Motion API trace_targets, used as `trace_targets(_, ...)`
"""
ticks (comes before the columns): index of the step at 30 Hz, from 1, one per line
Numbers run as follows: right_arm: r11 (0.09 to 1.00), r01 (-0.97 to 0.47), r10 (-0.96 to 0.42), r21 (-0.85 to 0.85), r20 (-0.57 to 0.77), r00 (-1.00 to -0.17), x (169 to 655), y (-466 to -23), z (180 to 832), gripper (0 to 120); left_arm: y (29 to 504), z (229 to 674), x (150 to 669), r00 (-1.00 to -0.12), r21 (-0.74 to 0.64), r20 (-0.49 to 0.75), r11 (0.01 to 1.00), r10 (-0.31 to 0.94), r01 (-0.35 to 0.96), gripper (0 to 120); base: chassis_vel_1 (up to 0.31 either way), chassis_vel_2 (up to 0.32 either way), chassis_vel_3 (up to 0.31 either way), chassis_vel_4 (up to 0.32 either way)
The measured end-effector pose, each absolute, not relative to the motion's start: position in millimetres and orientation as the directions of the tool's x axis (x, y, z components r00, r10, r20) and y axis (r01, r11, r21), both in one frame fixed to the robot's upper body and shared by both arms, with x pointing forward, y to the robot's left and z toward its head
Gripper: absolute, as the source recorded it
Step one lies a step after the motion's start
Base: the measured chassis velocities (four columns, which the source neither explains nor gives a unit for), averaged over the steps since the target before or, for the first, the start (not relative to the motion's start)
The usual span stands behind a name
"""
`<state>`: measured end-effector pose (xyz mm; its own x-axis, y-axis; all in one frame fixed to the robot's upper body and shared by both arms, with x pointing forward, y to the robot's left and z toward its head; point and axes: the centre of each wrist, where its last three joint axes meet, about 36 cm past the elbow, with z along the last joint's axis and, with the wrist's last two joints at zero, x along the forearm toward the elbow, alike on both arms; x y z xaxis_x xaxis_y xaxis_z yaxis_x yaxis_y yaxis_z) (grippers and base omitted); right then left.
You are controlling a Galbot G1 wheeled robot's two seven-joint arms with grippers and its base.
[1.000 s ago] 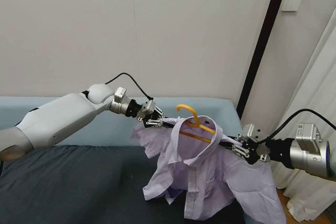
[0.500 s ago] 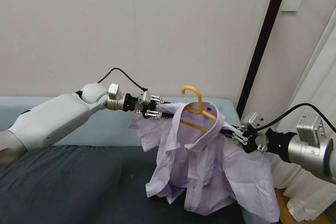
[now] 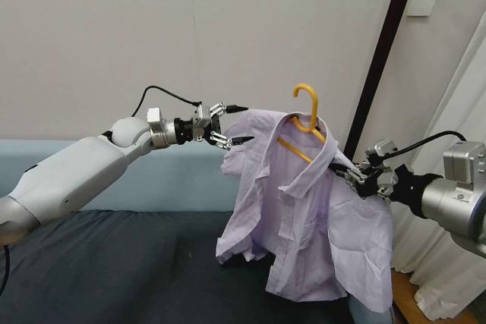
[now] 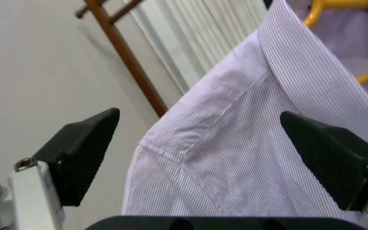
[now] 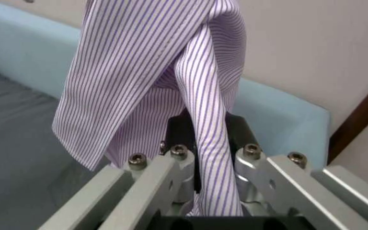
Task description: Pick up the clothes from the sofa and hang them on the clothes hanger.
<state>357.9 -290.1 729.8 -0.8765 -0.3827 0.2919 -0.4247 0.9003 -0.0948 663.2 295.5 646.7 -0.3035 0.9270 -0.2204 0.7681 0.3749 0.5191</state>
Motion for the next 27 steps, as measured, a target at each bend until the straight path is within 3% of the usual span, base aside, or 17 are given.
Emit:
trace_targets(6,0.941,-0.331,-0.293,-0.074,0.313,-0.903,354,-287,751,5,253,605,620,-0.411,0.358,-0.387,0.545,0.826,0.758,100,0.0,0.0,0.0,0.0)
trace_targets(11,0.965,-0.249,-0.209,-0.078,0.34,-0.917,350,-284,771,5,206,578,579,-0.522,0.195,-0.443,0.646,0.729,0.738,100,0.0,0.0,0.0,0.0)
trace_targets(18,0.976,-0.195,-0.146,-0.097,0.37,-0.918,353,-286,771,5,142,557,536,-0.528,0.068,-0.431,0.61,0.732,0.79,100,0.0,0.0,0.0,0.0)
trace_targets(27,0.976,-0.183,-0.126,-0.12,0.376,-0.918,350,-285,773,5,92,541,530,-0.541,0.015,-0.39,0.593,0.745,0.805,94,0.0,0.0,0.0,0.0)
